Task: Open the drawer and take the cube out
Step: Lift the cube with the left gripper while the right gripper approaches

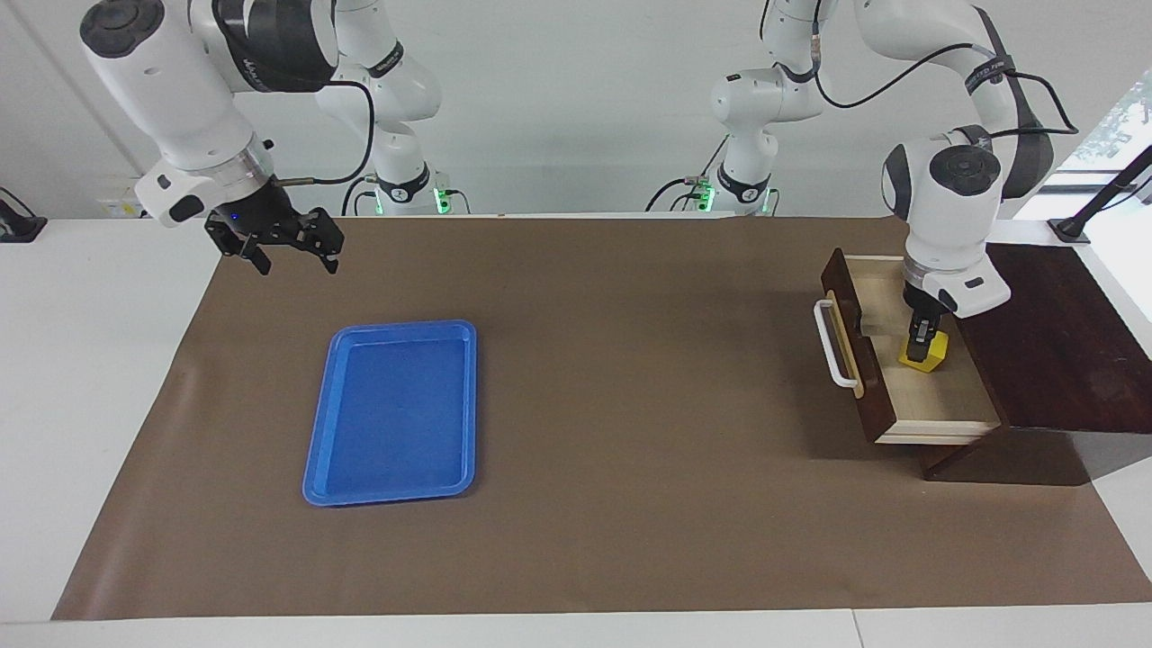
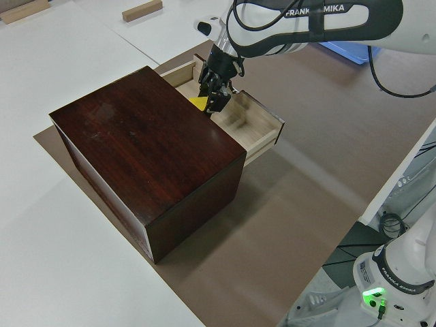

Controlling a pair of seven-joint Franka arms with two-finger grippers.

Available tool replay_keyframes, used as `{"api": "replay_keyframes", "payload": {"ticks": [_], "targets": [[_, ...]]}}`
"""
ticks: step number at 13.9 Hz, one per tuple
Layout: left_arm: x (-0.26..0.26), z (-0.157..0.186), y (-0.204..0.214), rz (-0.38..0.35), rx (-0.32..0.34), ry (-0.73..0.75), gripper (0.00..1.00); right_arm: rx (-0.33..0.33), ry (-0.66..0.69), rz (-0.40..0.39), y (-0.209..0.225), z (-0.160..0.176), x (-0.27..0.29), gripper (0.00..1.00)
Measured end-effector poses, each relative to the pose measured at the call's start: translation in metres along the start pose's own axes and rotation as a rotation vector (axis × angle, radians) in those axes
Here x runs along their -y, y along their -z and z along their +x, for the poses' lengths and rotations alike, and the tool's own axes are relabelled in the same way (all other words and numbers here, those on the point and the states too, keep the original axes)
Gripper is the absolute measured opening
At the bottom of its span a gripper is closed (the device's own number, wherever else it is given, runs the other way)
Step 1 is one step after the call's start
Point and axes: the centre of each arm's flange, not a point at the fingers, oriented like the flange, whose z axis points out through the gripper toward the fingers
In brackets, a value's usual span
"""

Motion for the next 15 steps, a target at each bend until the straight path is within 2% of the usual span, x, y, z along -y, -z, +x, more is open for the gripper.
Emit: {"api": "replay_keyframes", "payload": {"ticks": [5, 8, 12, 15], "targets": [[-0.023, -0.017, 0.017, 0.002, 0.018, 0.006, 0.55, 0.051, -0.318, 0.095, -0.043, -0.008, 0.060, 1.00], [-0.025, -0.005, 0.034, 0.023, 0.018, 0.026, 0.55, 0.083, -0.504, 0.135, -0.079, -0.013, 0.120, 1.00], [-0.028, 0.019, 0.077, 0.028, 0.020, 0.069, 0.55, 0.171, -0.701, 0.221, -0.114, -0.017, 0.174, 1.00], [-0.031, 0.017, 0.080, 0.003, 0.077, 0.096, 0.55, 0.250, -0.823, 0.292, -0.126, -0.017, 0.190, 1.00]]}}
